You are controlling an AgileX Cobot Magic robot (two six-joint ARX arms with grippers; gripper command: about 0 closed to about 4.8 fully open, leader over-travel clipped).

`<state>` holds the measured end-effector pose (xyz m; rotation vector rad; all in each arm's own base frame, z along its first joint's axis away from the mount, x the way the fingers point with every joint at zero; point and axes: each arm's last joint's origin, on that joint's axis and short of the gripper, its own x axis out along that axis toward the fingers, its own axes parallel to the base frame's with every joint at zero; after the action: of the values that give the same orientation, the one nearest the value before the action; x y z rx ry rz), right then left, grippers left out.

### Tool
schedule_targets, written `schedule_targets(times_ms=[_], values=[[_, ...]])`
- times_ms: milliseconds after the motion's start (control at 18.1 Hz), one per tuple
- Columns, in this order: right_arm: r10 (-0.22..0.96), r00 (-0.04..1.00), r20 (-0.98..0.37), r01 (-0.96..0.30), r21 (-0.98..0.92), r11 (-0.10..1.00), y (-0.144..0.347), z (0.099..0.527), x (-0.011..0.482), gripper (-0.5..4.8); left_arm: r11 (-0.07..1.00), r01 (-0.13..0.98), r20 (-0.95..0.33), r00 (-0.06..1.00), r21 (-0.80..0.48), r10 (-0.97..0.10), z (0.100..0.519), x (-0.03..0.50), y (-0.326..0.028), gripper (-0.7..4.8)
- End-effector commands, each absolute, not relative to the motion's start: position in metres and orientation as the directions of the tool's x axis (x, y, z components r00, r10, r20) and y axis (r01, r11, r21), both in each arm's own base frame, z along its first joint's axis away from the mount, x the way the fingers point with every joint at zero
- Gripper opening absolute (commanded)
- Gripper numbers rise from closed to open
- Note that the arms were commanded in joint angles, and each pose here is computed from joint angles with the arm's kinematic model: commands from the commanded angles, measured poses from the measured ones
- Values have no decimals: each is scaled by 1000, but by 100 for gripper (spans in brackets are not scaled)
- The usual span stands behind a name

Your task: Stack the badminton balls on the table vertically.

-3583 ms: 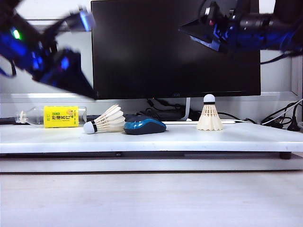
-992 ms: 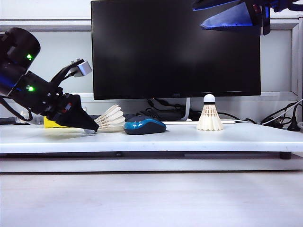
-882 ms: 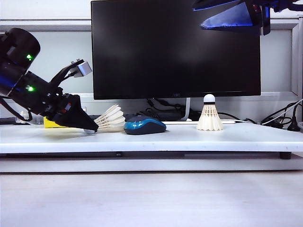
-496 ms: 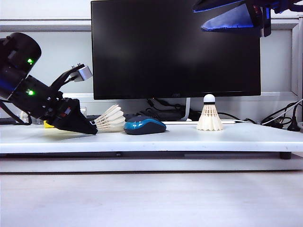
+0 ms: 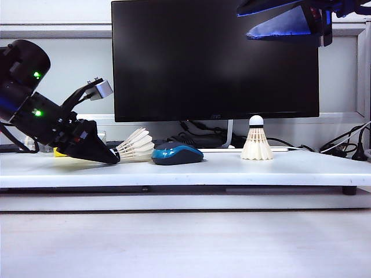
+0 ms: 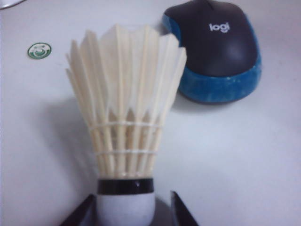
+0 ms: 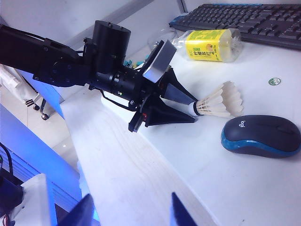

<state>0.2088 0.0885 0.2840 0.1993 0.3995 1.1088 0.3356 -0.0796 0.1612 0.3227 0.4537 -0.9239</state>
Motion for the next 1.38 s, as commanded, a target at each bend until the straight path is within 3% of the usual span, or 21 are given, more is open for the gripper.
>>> schedule_targets(times_ms=[55, 165, 661, 1047, 1268, 1323, 1378], values=[[901, 376, -217, -829, 356, 432, 88, 285, 208, 210, 582, 812, -490, 529, 52, -694, 164, 337, -80, 200], [901, 376, -219, -828, 358, 432, 88, 284, 208, 210, 595, 804, -489, 528, 25, -694, 164, 337, -80, 141], [901, 370, -228, -823, 370, 432, 88, 283, 207, 210, 663, 733, -512, 517, -149, -686, 163, 333, -97, 142], [913, 342, -224, -831, 381, 405, 89, 283, 206, 210, 878, 433, -661, 601, -203, -449, 154, 330, -92, 143], [912, 337, -234, -825, 392, 406, 88, 281, 206, 210, 977, 81, -699, 687, -199, -199, 153, 331, -86, 146], [911, 336, -238, -823, 396, 407, 88, 281, 205, 210, 978, 44, -702, 690, -205, -178, 152, 331, -86, 165], [911, 336, -239, -822, 397, 407, 88, 281, 205, 210, 977, 23, -699, 695, -210, -166, 153, 330, -88, 226]])
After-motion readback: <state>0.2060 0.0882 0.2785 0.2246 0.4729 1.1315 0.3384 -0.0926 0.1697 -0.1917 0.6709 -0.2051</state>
